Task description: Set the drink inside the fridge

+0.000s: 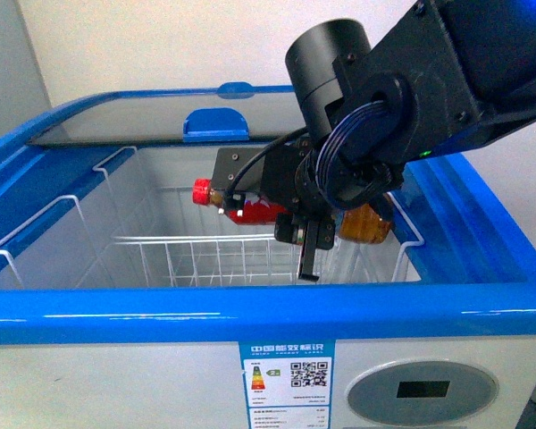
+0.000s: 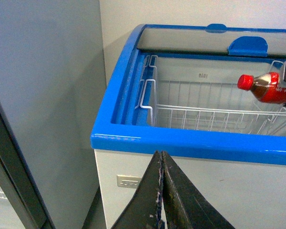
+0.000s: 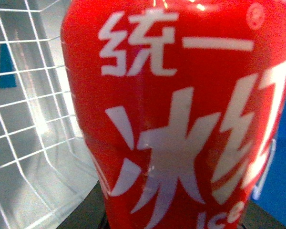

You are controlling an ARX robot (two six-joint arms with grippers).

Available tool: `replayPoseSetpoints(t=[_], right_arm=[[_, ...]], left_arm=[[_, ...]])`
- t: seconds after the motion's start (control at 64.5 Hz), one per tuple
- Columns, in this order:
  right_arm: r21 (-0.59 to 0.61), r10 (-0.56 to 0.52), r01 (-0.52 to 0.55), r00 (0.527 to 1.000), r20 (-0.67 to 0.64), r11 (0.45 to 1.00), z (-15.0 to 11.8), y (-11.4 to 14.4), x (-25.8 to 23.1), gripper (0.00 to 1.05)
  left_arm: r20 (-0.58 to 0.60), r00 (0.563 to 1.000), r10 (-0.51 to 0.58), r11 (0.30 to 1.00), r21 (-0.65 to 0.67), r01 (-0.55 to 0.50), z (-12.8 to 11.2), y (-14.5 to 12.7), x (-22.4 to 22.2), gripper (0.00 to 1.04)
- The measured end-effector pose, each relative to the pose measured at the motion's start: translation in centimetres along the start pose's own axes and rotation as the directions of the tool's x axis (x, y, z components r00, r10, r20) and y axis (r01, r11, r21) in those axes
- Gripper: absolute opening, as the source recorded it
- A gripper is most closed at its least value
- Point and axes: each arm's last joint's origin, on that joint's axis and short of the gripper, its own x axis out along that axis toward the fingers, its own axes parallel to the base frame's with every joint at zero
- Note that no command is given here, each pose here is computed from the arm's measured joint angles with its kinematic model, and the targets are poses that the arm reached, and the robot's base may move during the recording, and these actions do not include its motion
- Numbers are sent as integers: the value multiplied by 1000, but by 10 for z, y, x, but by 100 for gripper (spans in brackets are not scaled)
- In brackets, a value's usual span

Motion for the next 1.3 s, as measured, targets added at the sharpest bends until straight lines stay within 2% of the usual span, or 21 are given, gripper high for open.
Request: replayPoseSetpoints(t=[0.108, 0.201, 0.682, 0.806, 0.868, 0.945, 1.007, 1.208, 1.301], right_arm=[[2, 31, -31, 999, -16, 1000, -2, 17, 20, 36], [6, 15, -15, 1000, -19, 1000, -2, 25, 35, 36], [32, 107, -107, 994, -8, 994, 6, 60, 52, 36], [53, 129, -128, 992, -3, 990, 6, 63, 51, 56], [66, 143, -143, 990, 4, 988, 6, 63, 47, 70], [99, 129, -131, 991, 27, 986, 9, 54, 38, 83], [148, 83, -93, 994, 72, 985, 16, 32, 20, 98], [317, -71, 21, 987, 147, 948, 24, -28, -43, 98], [461, -195, 118, 973, 122, 880, 8, -59, -84, 98]], left_arm=[[0, 1000, 0, 1000, 0, 0, 0, 0, 0, 3], [0, 1000, 0, 1000, 0, 0, 0, 0, 0, 3], [0, 1000, 0, 1000, 0, 0, 0, 0, 0, 3], [0, 1000, 0, 1000, 0, 0, 0, 0, 0, 3], [0, 1000, 0, 1000, 0, 0, 0, 0, 0, 3], [0, 1000, 0, 1000, 0, 0, 0, 0, 0, 3], [0, 1000, 0, 1000, 0, 0, 0, 0, 0, 3], [0, 1000, 0, 1000, 0, 0, 0, 0, 0, 3], [0, 1000, 0, 1000, 0, 0, 0, 0, 0, 3]])
